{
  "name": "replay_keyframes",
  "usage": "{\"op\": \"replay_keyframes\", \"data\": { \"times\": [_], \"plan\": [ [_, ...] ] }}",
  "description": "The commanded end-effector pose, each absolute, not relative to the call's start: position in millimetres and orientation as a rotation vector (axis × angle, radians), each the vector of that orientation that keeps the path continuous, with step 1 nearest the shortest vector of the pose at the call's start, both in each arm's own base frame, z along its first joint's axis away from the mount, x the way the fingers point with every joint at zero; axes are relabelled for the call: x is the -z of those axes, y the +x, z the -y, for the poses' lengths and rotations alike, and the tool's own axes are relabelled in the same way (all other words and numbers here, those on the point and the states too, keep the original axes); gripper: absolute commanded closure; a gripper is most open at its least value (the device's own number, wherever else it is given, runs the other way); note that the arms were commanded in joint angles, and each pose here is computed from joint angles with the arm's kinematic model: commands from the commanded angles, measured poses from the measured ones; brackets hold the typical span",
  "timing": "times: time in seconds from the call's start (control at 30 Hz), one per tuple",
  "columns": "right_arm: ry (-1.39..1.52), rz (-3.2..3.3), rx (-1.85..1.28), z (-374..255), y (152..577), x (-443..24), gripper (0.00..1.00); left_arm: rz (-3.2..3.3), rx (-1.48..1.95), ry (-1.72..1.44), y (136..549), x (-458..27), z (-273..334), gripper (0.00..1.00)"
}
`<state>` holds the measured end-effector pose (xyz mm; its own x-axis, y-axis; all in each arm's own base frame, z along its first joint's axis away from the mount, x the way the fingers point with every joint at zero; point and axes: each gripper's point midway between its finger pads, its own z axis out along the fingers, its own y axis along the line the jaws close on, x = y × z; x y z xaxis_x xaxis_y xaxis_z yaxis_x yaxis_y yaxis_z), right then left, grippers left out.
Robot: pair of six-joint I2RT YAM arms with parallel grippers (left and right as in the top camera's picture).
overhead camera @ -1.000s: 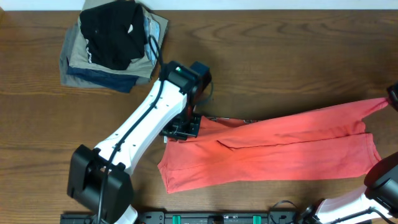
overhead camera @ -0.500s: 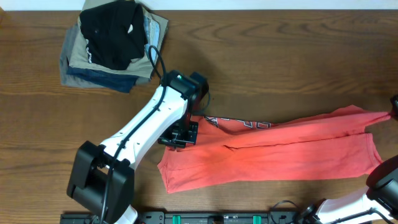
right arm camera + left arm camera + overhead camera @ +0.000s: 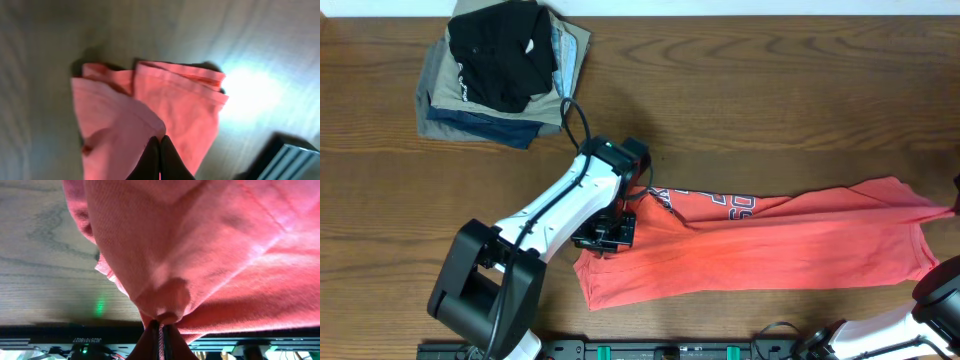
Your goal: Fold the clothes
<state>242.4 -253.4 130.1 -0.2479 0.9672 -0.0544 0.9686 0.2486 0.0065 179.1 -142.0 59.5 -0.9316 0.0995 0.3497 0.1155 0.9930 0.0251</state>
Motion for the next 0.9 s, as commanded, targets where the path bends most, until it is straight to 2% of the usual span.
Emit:
{"op": "replay_keyframes", "data": {
  "times": [0.0,0.87],
  "plan": [
    [1.964,-2.377,0.191,264,227,-137,0.99,2.767,0.079,-0.135,172,-56,137,0.94],
    [2.036,-2.413,0.251,256,208,-122,0.98,2.641,0.151,-0.077,135,-43,117,0.93]
  ]
}}
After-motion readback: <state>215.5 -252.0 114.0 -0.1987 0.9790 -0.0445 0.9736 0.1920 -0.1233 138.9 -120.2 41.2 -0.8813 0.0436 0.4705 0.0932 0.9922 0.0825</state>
